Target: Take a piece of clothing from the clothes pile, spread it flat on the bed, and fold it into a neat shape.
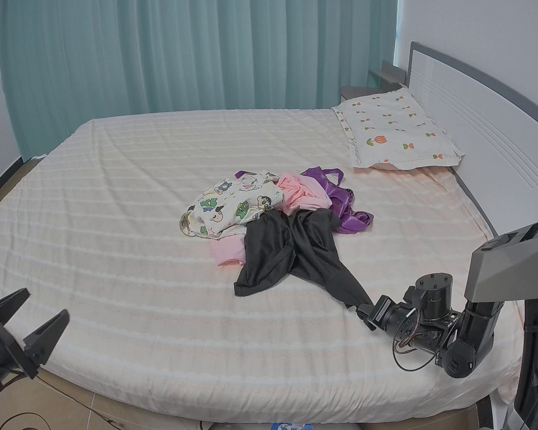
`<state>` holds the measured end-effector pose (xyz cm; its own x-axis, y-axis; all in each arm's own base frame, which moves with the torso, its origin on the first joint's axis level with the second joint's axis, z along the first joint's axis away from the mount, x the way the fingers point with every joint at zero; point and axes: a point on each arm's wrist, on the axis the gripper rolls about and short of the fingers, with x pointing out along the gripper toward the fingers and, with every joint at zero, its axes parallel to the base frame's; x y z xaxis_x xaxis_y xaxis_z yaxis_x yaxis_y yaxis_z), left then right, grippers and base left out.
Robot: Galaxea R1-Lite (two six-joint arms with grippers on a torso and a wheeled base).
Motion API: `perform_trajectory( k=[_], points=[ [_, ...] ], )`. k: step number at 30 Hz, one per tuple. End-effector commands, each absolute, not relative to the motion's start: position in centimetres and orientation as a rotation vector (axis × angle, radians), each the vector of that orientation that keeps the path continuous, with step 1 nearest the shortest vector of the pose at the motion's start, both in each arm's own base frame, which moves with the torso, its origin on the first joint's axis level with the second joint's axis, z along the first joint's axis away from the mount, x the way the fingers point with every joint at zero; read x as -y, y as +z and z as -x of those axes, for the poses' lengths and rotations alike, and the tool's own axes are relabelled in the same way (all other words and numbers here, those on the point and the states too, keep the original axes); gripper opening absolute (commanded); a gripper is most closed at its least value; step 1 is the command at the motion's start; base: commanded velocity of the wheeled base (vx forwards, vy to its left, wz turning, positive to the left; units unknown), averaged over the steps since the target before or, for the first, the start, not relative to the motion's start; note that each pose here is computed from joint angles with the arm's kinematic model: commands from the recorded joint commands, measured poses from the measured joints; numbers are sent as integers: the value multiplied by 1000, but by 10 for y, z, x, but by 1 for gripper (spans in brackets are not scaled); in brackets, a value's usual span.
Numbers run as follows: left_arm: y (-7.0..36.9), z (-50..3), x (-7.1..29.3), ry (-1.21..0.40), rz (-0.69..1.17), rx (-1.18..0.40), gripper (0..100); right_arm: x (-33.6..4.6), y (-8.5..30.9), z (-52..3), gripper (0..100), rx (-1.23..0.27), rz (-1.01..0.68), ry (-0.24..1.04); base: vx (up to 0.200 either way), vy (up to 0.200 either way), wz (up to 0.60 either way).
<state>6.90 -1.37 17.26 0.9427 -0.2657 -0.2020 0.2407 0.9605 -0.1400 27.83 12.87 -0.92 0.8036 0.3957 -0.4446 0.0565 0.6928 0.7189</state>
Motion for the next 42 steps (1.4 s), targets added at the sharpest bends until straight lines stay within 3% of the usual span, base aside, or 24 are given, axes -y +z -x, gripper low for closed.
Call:
perform_trajectory(
  k=[1,10,21,42],
  points=[
    [102,-200,77,-330,253,-654,100,-130,-14,-274,0,-639,-808,213,0,0,0],
    [38,-271,122,-203,291,-662,100,-130,-14,-274,0,-638,-806,212,0,0,0],
    [-18,-334,172,-181,315,-657,100,-130,-14,-274,0,-630,-806,217,0,0,0],
    [-44,-391,210,-154,336,-533,100,-131,-16,-274,0,-623,-805,223,0,0,0]
  ],
)
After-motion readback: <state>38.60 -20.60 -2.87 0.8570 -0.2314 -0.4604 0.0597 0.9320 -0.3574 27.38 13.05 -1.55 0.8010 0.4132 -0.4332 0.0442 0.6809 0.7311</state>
